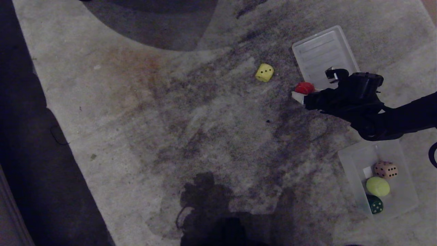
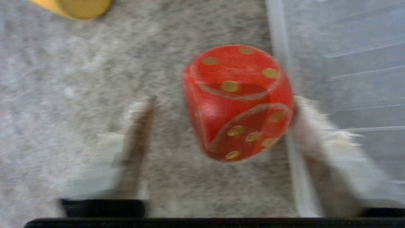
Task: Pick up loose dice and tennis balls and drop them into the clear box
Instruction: Pick up toys out of the box
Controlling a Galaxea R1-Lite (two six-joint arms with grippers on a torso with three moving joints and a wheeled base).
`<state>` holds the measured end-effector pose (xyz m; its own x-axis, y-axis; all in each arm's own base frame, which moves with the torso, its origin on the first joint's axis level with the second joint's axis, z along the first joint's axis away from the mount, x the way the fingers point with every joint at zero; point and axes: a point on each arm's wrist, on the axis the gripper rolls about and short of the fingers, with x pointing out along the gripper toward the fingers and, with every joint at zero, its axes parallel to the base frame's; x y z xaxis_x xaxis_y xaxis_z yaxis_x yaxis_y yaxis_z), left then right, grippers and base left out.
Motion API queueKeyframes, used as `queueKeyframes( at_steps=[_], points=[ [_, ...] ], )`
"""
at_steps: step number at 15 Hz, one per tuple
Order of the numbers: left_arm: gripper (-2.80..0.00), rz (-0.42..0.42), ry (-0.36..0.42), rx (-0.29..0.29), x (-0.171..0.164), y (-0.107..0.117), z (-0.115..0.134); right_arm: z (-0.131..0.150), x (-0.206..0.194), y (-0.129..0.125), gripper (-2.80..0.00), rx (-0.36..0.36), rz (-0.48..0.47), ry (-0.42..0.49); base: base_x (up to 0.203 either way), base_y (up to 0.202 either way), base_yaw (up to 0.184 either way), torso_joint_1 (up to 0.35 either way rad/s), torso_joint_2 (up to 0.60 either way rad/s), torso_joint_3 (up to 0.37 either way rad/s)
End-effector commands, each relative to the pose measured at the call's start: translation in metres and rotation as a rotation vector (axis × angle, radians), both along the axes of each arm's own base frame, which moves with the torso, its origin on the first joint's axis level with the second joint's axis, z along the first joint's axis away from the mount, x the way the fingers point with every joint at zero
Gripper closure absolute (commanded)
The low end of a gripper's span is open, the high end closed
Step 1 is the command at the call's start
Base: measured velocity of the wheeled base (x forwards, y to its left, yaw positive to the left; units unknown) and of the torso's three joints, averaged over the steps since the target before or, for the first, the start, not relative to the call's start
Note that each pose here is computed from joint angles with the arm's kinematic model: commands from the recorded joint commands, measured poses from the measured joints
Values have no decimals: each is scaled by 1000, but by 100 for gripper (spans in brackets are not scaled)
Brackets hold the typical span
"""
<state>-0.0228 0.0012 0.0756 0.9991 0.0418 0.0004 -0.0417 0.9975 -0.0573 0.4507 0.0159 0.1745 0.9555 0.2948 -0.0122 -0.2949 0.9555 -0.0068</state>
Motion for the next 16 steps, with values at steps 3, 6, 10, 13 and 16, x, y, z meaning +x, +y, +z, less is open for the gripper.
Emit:
queueKeyframes(
  at_steps=[3,6,10,13,16],
  points=[
    [0,1,2,-1,0,0,0,-3,3,-1,0,-7,-4,4,0,0,0,0,0,0],
    [0,1,2,-1,0,0,0,-3,1,2,0,-12,1,6,0,0,0,0,0,0],
    [0,1,2,-1,0,0,0,7,-15,6,0,-7,11,27,0,0,0,0,0,0],
    [0,1,2,-1,0,0,0,25,-33,7,0,10,15,51,0,0,0,0,0,0],
    [0,1,2,-1,0,0,0,29,-52,8,0,73,15,127,0,0,0,0,0,0]
  ],
)
